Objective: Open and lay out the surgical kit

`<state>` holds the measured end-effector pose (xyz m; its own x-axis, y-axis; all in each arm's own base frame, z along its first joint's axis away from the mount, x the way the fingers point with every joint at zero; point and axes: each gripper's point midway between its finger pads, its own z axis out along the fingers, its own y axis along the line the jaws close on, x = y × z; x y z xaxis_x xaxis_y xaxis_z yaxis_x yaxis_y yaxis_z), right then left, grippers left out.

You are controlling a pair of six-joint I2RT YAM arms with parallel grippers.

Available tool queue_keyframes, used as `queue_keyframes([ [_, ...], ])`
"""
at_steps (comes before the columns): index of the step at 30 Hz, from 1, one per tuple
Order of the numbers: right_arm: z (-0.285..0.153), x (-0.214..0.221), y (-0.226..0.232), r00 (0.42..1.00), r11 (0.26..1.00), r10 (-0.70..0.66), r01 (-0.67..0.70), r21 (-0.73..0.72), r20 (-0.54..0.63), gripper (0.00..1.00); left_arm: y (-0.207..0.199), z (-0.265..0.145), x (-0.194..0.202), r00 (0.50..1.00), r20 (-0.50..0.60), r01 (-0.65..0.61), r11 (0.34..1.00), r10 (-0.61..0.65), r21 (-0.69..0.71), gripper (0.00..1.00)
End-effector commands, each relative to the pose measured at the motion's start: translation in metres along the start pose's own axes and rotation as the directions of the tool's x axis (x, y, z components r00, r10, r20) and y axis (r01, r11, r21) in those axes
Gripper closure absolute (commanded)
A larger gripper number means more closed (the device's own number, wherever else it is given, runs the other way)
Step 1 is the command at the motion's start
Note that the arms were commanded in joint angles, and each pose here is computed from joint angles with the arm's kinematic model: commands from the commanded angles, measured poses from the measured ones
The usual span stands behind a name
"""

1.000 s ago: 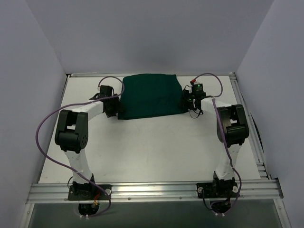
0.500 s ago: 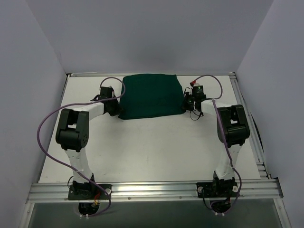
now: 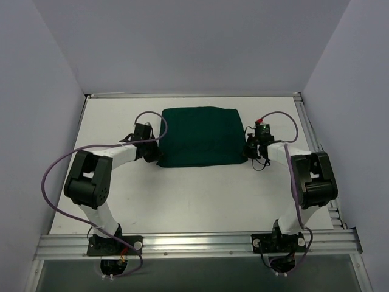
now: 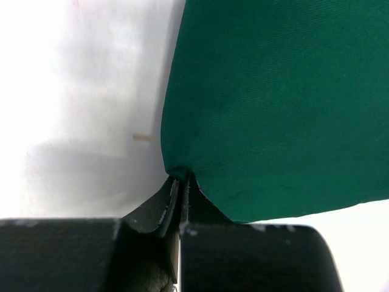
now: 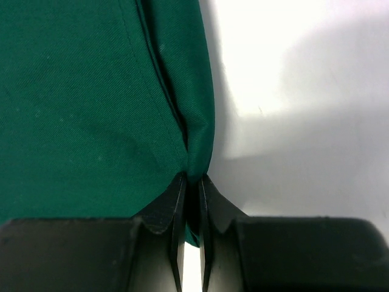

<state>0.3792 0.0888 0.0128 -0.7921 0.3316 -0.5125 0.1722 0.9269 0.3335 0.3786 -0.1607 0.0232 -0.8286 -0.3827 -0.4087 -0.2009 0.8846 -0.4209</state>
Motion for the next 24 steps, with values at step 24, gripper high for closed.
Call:
queue_keyframes([
  [24,-0.063,0.072,-0.044,0.992,0.985,0.12,-0.116,0.128,-0.025,1.0,0.019,-0.05,0.067,1.0,-0.004,-0.012,0.994,0.012,-0.104,0.98],
])
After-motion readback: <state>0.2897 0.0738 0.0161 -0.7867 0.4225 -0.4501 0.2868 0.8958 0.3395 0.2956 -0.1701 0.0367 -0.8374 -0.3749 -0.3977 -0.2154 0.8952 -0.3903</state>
